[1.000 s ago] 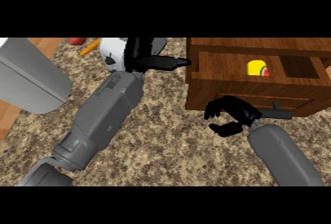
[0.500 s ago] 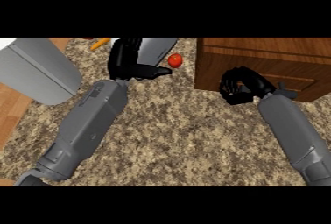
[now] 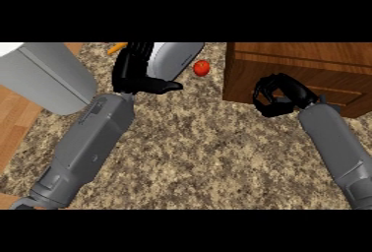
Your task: Pick up the cup, place it into the drawer and close the drawer
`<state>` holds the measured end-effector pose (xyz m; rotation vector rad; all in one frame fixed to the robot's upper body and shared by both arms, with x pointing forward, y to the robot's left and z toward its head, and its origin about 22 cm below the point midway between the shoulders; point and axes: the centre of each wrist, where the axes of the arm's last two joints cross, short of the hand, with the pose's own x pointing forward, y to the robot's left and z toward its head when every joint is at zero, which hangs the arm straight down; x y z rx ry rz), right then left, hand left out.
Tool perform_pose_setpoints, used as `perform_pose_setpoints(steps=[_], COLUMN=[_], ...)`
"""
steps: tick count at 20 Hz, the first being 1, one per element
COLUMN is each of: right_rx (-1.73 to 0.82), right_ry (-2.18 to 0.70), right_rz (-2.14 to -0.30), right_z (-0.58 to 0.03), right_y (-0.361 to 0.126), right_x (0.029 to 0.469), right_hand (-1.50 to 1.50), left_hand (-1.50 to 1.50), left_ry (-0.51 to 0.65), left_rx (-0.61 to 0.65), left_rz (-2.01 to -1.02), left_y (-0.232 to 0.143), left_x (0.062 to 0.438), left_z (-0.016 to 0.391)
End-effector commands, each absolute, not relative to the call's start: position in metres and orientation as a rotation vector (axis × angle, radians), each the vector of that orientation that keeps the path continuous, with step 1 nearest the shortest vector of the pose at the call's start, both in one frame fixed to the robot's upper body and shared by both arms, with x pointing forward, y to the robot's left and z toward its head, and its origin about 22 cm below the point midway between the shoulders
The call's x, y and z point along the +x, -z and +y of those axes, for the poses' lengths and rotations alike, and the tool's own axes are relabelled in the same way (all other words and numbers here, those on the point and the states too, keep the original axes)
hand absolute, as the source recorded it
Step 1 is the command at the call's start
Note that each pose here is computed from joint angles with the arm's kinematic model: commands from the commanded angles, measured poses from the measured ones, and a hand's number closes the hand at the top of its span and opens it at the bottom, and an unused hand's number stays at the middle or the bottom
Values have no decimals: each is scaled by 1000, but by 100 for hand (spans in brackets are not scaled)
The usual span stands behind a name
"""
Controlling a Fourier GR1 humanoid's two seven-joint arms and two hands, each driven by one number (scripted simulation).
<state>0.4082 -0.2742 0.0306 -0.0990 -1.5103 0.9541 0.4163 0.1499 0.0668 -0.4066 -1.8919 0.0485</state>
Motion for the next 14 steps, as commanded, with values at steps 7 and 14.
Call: perform_pose_setpoints(steps=[7, 14], right_rx=[-300, -263], right_ry=[-811, -807], right_rz=[-1634, -1632], right_z=[-312, -328], right_y=[-122, -128], right_x=[438, 433], right_hand=[150, 150], left_hand=[-150, -150], left_ry=[-22, -12], left_rx=[-448, -464], left_rz=[-1888, -1885], left_y=[-64, -62], left_x=[412, 410], left_z=[162, 163])
